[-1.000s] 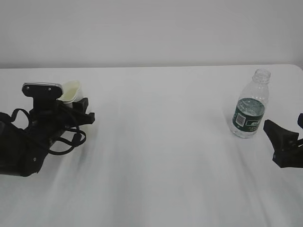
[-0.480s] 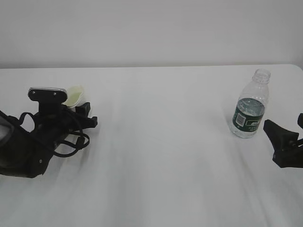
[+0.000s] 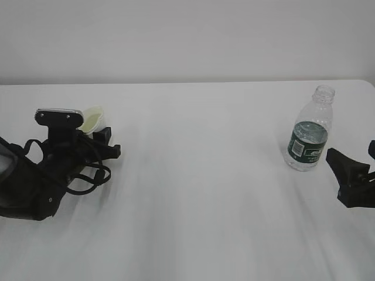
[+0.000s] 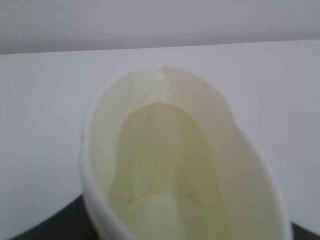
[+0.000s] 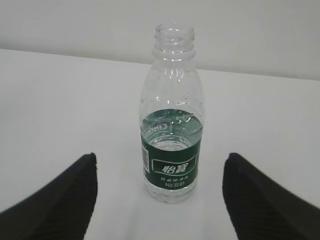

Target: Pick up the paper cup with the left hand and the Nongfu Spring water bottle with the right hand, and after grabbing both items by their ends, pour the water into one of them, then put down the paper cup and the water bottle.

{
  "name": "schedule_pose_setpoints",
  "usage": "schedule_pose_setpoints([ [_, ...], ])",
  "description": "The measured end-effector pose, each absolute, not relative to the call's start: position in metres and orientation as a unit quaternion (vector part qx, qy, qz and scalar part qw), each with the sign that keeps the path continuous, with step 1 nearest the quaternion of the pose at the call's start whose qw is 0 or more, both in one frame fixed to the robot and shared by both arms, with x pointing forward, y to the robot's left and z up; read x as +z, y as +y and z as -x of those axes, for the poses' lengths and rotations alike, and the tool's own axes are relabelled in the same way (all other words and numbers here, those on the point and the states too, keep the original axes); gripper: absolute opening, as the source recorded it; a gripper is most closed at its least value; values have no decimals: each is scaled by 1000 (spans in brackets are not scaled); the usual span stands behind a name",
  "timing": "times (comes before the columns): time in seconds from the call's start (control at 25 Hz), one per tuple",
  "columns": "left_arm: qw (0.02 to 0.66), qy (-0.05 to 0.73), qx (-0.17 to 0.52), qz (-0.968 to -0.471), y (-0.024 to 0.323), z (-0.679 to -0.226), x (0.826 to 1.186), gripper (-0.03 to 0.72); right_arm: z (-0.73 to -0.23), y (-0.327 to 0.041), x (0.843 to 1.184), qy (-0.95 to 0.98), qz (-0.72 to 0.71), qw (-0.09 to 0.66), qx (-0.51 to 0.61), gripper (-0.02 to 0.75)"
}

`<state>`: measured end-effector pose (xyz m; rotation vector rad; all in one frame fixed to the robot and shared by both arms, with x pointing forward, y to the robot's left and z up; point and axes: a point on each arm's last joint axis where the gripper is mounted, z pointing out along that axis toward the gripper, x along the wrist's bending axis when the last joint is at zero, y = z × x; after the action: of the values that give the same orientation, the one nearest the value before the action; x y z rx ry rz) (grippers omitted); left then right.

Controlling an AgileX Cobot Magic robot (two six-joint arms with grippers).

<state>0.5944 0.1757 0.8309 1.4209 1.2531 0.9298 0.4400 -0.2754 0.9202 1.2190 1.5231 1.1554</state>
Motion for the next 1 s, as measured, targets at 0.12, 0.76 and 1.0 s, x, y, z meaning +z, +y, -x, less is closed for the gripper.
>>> schedule_pose_setpoints([
  [0.12,493,517,383,-586,176,-594,831,322,-440,-275,920,609,-487,423,462,591],
  [0.76,493,516,384,-586,176,-594,831,407,-440,-275,920,609,-487,423,462,590],
  [1.0,493,516,384,-586,176,-594,831,486,-440,-275,920,609,-487,423,462,590],
])
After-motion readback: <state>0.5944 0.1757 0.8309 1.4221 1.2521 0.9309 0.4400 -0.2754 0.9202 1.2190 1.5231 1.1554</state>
